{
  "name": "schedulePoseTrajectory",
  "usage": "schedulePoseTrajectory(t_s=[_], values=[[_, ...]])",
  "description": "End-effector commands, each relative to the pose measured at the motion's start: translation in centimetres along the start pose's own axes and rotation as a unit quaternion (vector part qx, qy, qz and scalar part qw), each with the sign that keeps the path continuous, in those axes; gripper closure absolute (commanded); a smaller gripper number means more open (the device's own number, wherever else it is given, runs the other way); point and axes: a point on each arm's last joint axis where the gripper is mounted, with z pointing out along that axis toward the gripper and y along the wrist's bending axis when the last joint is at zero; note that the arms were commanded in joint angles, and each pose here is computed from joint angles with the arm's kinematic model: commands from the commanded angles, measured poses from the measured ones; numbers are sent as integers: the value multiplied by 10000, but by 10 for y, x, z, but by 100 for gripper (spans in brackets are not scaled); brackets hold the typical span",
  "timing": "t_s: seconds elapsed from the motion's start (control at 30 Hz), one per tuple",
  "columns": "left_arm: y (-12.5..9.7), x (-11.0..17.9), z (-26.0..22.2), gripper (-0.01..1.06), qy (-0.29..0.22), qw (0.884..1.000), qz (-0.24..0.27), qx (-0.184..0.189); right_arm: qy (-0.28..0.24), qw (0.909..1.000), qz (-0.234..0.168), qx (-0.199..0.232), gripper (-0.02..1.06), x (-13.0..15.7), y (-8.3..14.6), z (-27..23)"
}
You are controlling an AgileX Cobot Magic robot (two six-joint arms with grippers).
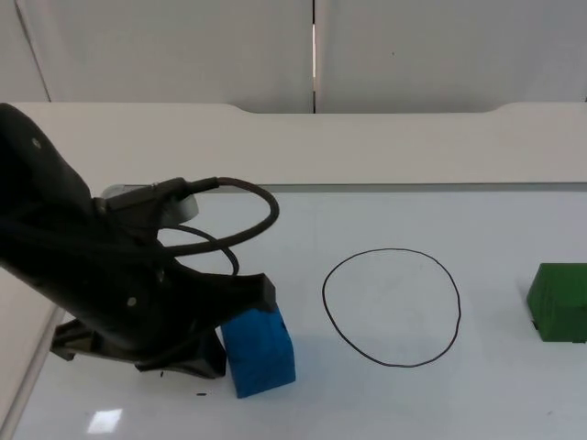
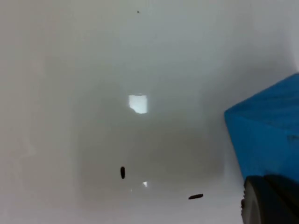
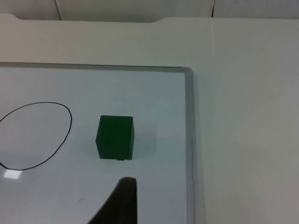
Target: Push the two cubes into the marked area.
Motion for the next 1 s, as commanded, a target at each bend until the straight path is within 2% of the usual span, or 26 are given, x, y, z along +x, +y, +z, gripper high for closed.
schedulePoseTrajectory(t_s=[0.0,0.5,0.67,0.97], values=[[-2,0,1,105,-51,9999,-101,24,-12,10000,15,38,-1,1,0,1],[-3,-1,1,105,-99,9998,-195,37,-12,10000,15,38,-1,1,0,1],[-9,2,3,105,-153,9998,-119,39,-12,10000,15,38,-1,1,0,1],[-13,1,4,105,-409,9991,-73,-44,-12,10000,15,38,-1,1,0,1]])
